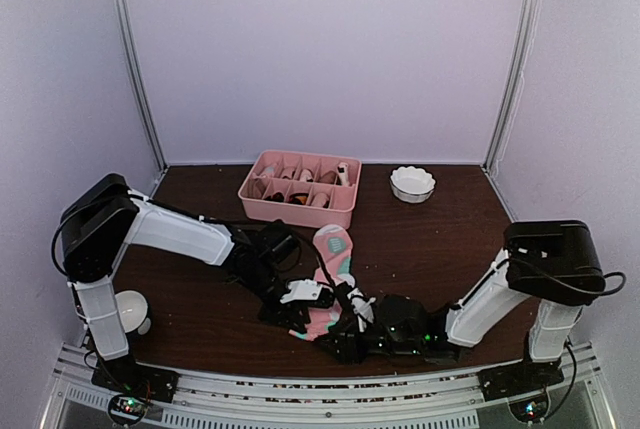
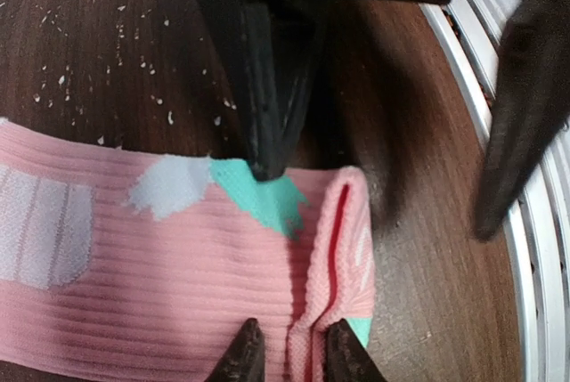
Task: Roll the socks
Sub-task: Roll the sock at the center of the board.
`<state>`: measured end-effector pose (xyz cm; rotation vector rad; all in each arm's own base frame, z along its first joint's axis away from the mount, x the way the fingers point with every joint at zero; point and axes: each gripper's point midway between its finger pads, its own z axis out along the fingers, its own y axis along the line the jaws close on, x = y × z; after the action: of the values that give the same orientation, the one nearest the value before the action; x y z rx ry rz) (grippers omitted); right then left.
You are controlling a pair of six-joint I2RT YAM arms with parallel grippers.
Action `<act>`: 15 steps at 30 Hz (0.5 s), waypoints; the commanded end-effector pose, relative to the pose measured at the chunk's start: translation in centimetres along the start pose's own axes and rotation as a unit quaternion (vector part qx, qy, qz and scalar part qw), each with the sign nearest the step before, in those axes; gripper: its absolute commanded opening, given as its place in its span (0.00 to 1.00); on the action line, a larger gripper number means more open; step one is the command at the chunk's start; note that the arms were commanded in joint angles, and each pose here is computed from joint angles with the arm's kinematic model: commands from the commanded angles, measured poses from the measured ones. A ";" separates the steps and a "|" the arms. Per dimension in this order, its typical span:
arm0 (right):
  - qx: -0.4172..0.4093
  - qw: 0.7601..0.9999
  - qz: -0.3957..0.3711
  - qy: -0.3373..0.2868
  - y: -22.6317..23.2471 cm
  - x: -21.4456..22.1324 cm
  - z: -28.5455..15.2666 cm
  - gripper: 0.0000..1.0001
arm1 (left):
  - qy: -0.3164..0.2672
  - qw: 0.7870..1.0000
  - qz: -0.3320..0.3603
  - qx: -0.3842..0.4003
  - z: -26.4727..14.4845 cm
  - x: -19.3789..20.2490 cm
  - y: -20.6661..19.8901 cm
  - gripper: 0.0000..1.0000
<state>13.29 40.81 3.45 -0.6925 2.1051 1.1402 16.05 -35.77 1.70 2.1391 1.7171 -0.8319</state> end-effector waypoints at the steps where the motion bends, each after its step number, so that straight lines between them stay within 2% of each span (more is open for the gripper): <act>1: 0.090 0.990 -0.105 0.028 -1.7 2.2 -2.2 1.00 | 0.053 0.998 -0.027 -0.012 1.1 3.1 0.5 0.26; 6: 0.178 0.972 -0.156 -0.013 -3.2 0.8 -5.1 1.00 | 0.051 0.998 -0.028 -0.012 1.0 2.8 0.5 0.25; 8: 0.256 0.950 -0.167 -0.062 -4.5 -0.8 -7.8 1.00 | 0.048 0.998 -0.030 -0.008 0.9 2.7 0.4 0.25; 10: 0.353 0.913 -0.151 -0.135 -6.3 -3.0 -11.3 1.00 | 0.046 0.998 -0.031 -0.004 0.8 2.5 0.2 0.25; 13: 0.370 0.896 -0.108 -0.220 -6.6 -4.2 -14.5 1.00 | 0.043 0.999 -0.032 0.004 0.7 2.3 -0.1 0.25; 14: 0.360 0.897 -0.097 -0.237 -6.7 -4.4 -15.1 0.99 | 0.042 0.999 -0.033 0.006 0.7 2.2 0.0 0.25; 15: 0.356 0.897 -0.117 -0.234 -6.5 -4.6 -15.3 1.00 | 0.041 0.999 -0.035 0.009 0.7 2.0 0.0 0.25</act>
<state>14.56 30.56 7.91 -0.4722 1.9014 0.4662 16.10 -35.77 1.74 2.1319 1.7330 -0.8315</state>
